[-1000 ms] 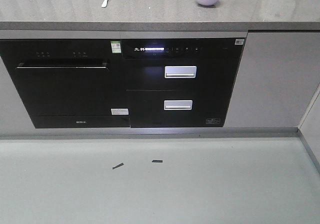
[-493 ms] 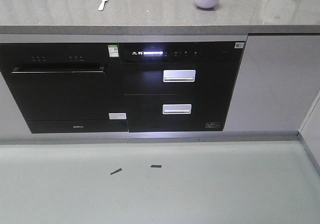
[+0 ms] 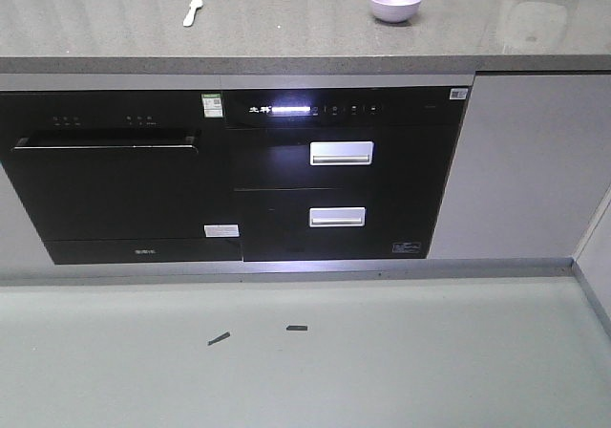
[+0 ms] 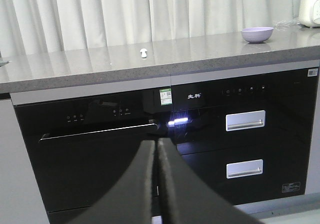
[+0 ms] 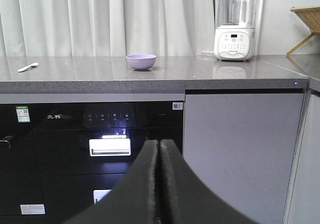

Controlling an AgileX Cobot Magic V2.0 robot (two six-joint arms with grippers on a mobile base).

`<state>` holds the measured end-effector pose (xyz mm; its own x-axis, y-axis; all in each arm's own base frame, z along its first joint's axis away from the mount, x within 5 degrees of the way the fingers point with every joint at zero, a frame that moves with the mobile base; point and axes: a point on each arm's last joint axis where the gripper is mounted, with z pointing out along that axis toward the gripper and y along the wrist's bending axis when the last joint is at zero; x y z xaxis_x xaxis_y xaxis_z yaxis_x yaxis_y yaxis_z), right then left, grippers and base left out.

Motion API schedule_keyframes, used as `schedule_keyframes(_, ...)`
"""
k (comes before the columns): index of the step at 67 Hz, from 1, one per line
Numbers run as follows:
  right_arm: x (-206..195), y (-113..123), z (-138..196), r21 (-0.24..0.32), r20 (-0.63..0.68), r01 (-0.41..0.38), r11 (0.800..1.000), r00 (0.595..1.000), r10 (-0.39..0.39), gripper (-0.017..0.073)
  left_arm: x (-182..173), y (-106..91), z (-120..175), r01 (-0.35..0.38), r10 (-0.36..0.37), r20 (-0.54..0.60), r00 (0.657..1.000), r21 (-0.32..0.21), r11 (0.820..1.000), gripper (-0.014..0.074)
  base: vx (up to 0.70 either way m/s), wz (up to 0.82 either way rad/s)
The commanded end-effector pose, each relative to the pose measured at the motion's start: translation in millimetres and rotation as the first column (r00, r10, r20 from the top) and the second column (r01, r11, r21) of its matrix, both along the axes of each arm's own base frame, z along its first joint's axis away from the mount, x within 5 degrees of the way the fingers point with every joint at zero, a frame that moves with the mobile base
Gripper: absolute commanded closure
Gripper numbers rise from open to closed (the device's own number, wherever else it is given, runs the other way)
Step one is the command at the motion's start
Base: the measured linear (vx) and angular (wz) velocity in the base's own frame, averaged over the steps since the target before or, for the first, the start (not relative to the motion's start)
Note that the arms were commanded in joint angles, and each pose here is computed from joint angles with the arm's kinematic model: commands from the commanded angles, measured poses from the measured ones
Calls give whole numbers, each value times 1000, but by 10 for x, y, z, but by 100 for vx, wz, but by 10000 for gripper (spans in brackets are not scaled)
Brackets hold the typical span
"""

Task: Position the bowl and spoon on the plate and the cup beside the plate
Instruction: 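Continue driving forward toward the counter holding the spoon and bowl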

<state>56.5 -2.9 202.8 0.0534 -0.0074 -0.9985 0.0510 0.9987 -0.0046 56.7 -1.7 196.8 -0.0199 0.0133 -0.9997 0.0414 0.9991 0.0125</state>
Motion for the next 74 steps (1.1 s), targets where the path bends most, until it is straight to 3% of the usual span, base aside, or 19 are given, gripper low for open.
schedule_keyframes(1,-11,-4,61,-11,80,8,1000,997,-8,565,-9,-14,95,17,-16,86,996,-15,1000,600,8,0)
schedule_keyframes(74,-11,-4,61,-11,80,8,1000,997,-8,565,-9,-14,95,17,-16,86,996,-15,1000,600,9,-1)
